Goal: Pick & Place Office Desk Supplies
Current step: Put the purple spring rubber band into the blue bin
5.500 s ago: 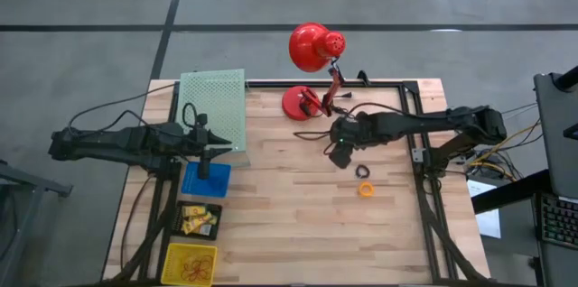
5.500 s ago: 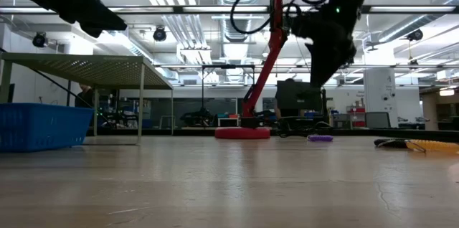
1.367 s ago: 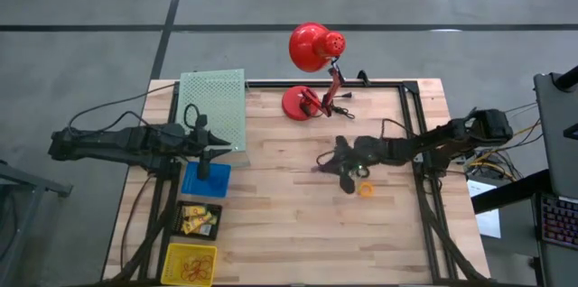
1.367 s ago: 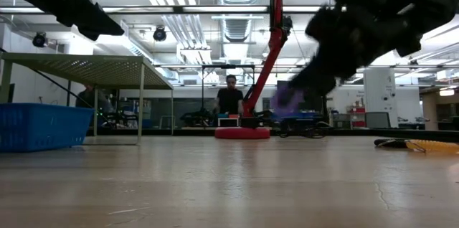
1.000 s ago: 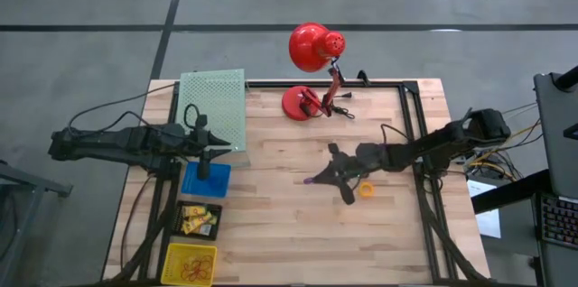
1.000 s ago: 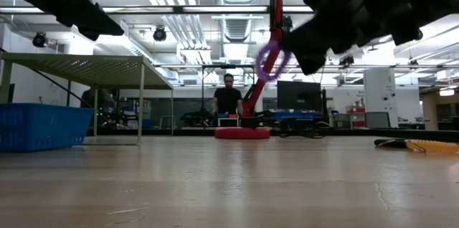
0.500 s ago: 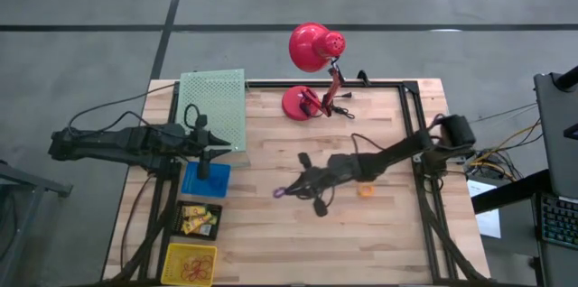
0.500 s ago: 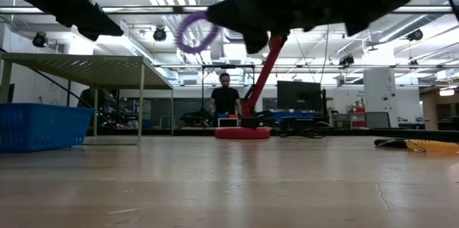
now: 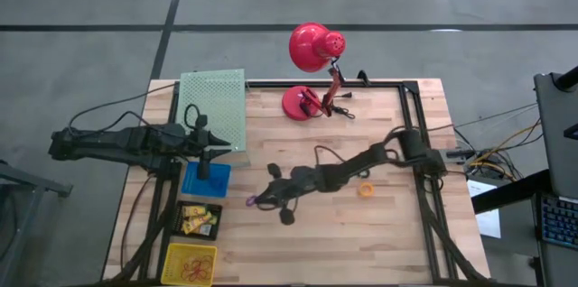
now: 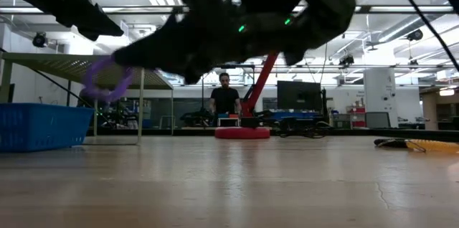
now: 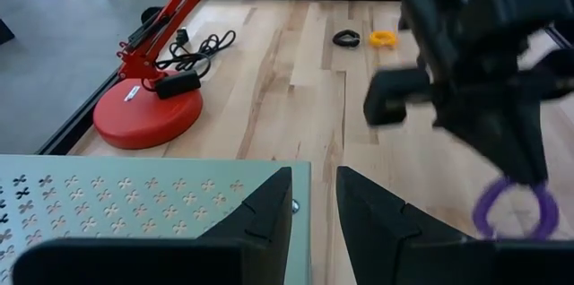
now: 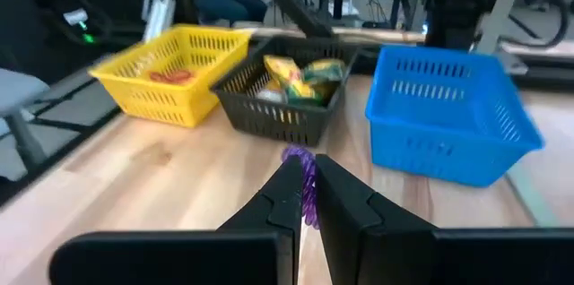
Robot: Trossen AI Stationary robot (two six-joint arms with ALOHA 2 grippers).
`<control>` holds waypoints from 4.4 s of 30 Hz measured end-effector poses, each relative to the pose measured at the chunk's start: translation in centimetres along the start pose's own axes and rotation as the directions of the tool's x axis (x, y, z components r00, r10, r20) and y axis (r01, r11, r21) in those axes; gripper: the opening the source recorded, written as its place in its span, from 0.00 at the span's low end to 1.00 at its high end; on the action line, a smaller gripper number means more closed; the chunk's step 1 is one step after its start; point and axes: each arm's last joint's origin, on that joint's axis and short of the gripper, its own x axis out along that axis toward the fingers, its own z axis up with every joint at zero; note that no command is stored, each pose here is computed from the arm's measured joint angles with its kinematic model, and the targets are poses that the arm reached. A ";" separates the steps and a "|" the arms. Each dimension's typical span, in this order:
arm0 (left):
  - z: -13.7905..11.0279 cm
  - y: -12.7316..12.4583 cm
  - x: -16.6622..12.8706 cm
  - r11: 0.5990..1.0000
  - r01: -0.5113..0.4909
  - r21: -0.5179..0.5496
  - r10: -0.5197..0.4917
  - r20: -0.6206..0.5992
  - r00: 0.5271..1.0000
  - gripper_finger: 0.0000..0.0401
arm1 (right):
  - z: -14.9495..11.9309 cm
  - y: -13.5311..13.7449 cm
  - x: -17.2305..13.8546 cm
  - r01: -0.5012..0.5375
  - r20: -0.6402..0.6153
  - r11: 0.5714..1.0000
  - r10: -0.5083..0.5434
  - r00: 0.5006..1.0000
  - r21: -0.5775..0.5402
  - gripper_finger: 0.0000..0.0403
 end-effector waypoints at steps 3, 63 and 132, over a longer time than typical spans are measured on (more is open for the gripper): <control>0.0 0.0 0.0 1.000 0.000 0.000 0.000 0.000 1.000 0.24 | -1.0 -0.4 1.2 0.042 -0.015 0.999 -0.042 0.999 0.001 0.05; -3.7 -0.3 2.5 1.000 0.001 -0.005 -0.001 0.032 0.999 0.24 | 0.6 -0.7 1.6 0.107 0.019 0.994 -0.107 0.994 0.004 0.32; 3.5 -4.8 5.5 0.982 0.173 -0.078 -0.188 -0.267 0.945 0.24 | 1.9 1.2 -23.0 0.419 0.155 0.908 -0.415 0.896 0.013 0.19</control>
